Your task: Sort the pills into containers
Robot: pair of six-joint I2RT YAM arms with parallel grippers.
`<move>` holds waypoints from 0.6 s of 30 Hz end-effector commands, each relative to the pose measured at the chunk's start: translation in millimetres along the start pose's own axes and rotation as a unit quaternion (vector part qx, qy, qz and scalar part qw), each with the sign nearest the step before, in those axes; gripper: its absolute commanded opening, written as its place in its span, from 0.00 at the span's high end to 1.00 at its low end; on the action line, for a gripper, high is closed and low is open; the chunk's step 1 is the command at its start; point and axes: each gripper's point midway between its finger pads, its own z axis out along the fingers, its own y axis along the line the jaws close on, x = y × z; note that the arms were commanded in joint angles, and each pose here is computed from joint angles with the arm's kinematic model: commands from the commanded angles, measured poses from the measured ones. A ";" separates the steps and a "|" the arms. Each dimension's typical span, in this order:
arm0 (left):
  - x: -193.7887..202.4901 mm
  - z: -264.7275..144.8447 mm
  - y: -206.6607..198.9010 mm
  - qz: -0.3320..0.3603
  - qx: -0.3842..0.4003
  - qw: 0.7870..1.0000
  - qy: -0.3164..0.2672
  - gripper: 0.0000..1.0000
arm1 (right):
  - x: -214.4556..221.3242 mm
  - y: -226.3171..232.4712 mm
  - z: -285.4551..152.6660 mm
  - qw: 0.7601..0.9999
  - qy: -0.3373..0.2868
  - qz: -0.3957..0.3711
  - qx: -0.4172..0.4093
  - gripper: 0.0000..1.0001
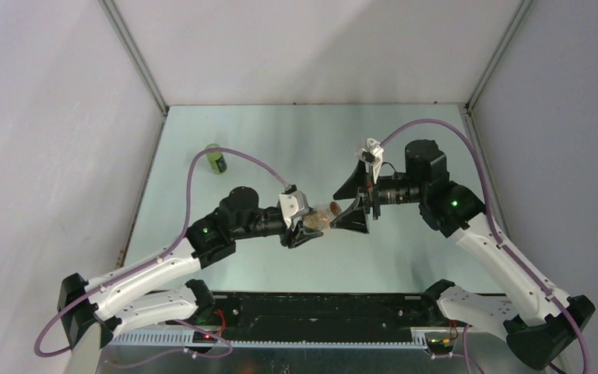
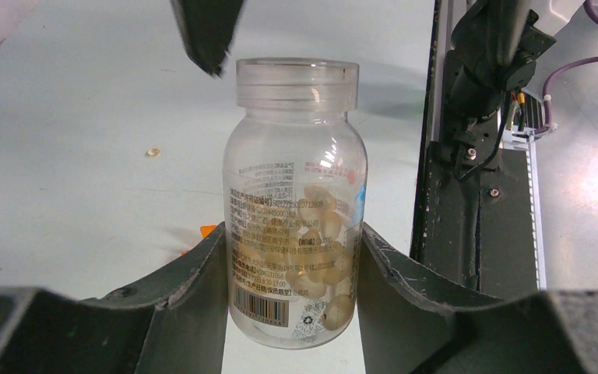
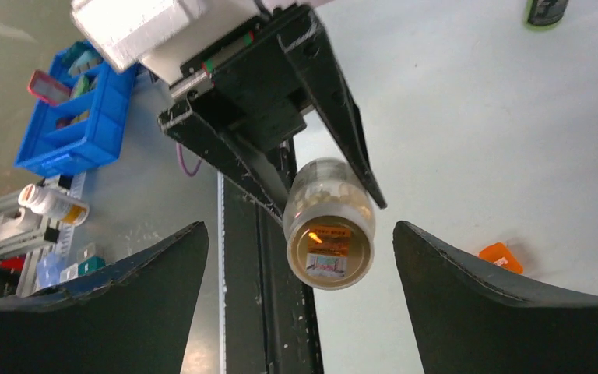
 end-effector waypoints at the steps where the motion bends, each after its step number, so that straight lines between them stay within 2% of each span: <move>1: -37.0 -1.6 3.1 0.029 0.000 0.999 -0.038 1.00 | 11.1 -0.8 1.6 0.999 0.018 -0.026 0.003 0.10; 3: -36.9 -1.6 2.7 0.029 0.001 0.999 -0.037 1.00 | 9.1 -7.0 2.6 0.999 0.015 -0.024 0.018 0.15; 10: -38.6 -2.5 5.1 0.030 -0.006 0.999 -0.039 1.00 | -6.3 -35.3 8.4 0.995 -0.017 0.027 0.092 0.50; 15: -35.5 -0.4 20.8 0.029 -0.047 0.998 -0.033 1.00 | -22.4 -51.8 18.2 0.982 -0.061 0.103 0.144 0.60; 18: -36.6 1.0 30.9 0.029 -0.074 0.996 -0.036 1.00 | -29.1 -64.7 27.1 0.959 -0.097 0.176 0.202 0.63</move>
